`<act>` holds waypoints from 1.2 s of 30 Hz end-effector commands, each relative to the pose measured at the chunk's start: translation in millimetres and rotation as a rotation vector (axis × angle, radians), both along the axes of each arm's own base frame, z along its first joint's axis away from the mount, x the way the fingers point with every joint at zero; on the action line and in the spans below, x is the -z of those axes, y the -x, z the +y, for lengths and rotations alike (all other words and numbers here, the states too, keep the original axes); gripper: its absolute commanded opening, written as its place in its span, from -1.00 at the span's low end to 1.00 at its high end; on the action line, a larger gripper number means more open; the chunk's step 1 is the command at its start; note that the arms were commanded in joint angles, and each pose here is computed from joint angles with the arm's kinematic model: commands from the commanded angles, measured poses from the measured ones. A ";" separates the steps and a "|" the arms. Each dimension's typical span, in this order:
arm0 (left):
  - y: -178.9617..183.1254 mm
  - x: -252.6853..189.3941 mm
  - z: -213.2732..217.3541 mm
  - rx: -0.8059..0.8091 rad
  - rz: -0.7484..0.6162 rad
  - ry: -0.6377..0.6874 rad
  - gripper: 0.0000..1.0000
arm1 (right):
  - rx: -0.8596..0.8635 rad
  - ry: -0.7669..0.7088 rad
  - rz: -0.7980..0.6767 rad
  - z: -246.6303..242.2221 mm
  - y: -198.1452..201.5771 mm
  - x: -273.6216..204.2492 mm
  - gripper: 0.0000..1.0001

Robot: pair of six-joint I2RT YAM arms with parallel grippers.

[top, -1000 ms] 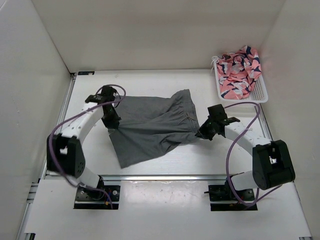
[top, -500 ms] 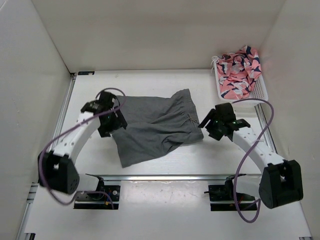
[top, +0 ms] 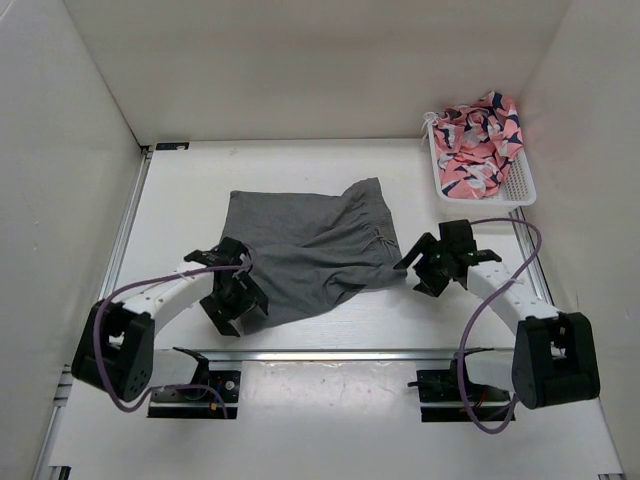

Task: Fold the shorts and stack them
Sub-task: Flatten the shorts out

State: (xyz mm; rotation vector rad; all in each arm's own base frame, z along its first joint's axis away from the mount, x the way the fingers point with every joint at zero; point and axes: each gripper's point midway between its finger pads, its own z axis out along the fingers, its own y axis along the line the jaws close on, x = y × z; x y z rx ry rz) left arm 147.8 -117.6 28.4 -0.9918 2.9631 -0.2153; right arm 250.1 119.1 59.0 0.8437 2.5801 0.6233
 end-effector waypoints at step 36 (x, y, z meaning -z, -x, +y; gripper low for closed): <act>-87.1 -75.2 60.8 -0.021 -0.281 -0.085 -0.79 | -0.096 0.070 -0.081 -2.0 -33.5 -72.7 -0.75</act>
